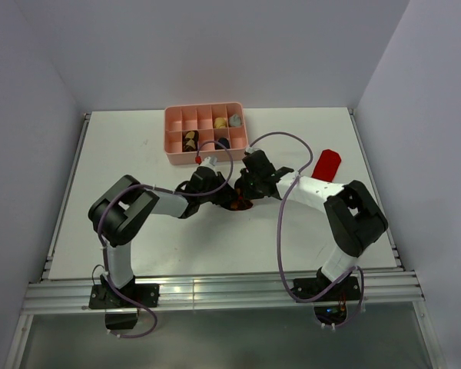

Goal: Roll the socks
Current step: Roll the sock at the center of the board.

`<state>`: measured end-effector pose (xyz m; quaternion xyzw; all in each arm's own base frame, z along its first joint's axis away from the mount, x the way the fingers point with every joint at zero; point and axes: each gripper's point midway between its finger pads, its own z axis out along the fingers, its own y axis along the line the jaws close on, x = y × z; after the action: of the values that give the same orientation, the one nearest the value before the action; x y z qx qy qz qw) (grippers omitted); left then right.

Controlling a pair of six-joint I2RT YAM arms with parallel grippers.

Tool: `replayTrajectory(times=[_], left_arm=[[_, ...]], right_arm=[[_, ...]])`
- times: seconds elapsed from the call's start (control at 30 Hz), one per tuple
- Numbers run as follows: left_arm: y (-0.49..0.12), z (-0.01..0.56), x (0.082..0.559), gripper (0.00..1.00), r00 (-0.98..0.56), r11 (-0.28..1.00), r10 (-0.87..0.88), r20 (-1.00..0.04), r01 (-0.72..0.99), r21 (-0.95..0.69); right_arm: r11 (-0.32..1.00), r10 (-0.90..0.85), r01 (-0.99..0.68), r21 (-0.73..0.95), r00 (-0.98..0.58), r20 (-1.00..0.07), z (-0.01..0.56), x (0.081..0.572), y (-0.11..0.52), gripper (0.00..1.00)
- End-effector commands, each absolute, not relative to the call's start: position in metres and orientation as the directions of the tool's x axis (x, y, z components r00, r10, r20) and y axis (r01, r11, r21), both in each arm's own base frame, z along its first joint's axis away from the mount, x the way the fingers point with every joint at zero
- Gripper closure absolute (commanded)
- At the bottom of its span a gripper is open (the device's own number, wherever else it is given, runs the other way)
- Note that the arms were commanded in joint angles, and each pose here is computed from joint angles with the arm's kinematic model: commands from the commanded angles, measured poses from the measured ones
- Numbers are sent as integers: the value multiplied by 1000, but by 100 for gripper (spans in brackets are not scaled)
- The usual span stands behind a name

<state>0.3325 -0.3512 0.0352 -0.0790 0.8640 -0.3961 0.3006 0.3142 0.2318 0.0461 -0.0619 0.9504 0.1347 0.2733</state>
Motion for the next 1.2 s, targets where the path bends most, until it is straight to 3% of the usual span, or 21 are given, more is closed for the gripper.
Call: replayTrajectory(times=[0.0,0.53,1.17], left_arm=[[-355,31,332,83,-813,663,-376,-444,98,-742],[-348,16,325,82,-822,676,-377,-426,71,-734],[-345,7,322,80,-827,693,-359,-433,75,-717]], right_arm=[[920,-54,-255,298,-835,-547,67,308,256,71],[842,13,-297,450,-823,-568,98,302,274,68],[674,132,-286,681,-861,-492,109,295,276,61]])
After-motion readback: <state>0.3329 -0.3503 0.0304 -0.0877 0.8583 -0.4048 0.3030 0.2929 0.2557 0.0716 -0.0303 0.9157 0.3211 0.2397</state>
